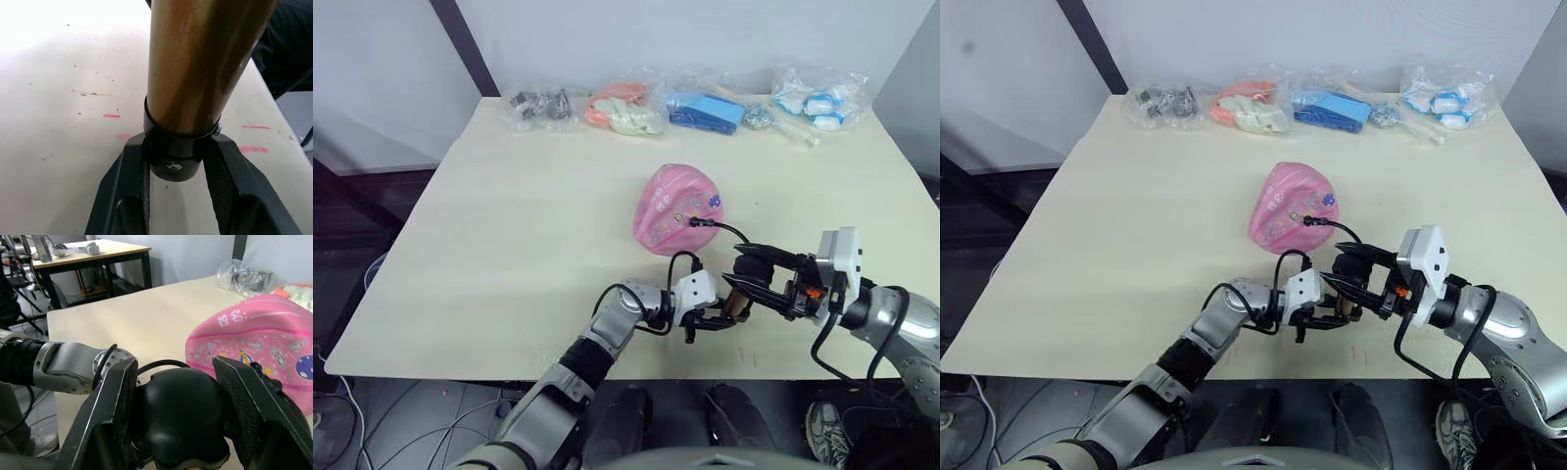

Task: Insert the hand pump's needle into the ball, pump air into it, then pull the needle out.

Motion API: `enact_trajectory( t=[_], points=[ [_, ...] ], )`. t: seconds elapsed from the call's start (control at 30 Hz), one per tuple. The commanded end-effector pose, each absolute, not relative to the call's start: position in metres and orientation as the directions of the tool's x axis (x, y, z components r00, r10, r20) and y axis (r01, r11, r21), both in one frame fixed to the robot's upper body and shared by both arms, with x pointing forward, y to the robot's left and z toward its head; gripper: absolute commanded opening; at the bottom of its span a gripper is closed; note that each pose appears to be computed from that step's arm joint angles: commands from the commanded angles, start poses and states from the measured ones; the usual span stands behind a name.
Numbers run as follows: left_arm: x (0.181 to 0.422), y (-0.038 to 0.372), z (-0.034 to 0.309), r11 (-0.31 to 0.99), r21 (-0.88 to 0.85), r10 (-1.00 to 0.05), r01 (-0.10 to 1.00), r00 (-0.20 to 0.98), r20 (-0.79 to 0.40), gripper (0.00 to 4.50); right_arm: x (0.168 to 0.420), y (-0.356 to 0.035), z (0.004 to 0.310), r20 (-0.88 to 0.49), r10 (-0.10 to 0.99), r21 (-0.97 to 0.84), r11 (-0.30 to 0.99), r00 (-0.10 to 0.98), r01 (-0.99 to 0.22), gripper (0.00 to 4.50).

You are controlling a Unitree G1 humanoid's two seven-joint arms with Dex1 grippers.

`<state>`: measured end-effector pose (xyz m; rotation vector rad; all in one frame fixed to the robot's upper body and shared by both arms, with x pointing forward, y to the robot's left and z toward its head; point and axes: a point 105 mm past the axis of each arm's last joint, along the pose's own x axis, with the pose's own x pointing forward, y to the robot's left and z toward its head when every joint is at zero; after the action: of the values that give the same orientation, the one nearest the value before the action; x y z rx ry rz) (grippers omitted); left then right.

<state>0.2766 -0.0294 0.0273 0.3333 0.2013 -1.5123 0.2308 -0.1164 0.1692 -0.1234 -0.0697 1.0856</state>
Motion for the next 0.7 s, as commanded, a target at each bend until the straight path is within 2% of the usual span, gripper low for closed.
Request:
enact_trajectory(
  t=[0.03,0.17,0.43,0.7],
  points=[
    [0.283,-0.039,0.047,0.047,0.134,-0.967,0.99,0.079,-0.242,1.06,0.233,-0.127,0.163,-0.06,0.865,-0.2,0.479,0.498,-0.855,1.95],
    [0.284,-0.042,0.043,0.04,0.151,-0.966,0.988,0.077,-0.246,1.06,0.232,-0.133,0.159,-0.072,0.863,-0.221,0.474,0.499,-0.852,1.95],
    [0.291,-0.04,0.018,0.053,0.212,-0.928,0.976,0.126,-0.351,1.06,0.235,-0.142,0.163,-0.056,0.866,-0.296,0.461,0.497,-0.836,1.95],
    [0.288,-0.041,0.002,0.045,0.139,-0.913,0.989,0.097,-0.397,1.06,0.237,-0.148,0.197,-0.012,0.888,-0.343,0.428,0.459,-0.836,1.95]
  ],
)
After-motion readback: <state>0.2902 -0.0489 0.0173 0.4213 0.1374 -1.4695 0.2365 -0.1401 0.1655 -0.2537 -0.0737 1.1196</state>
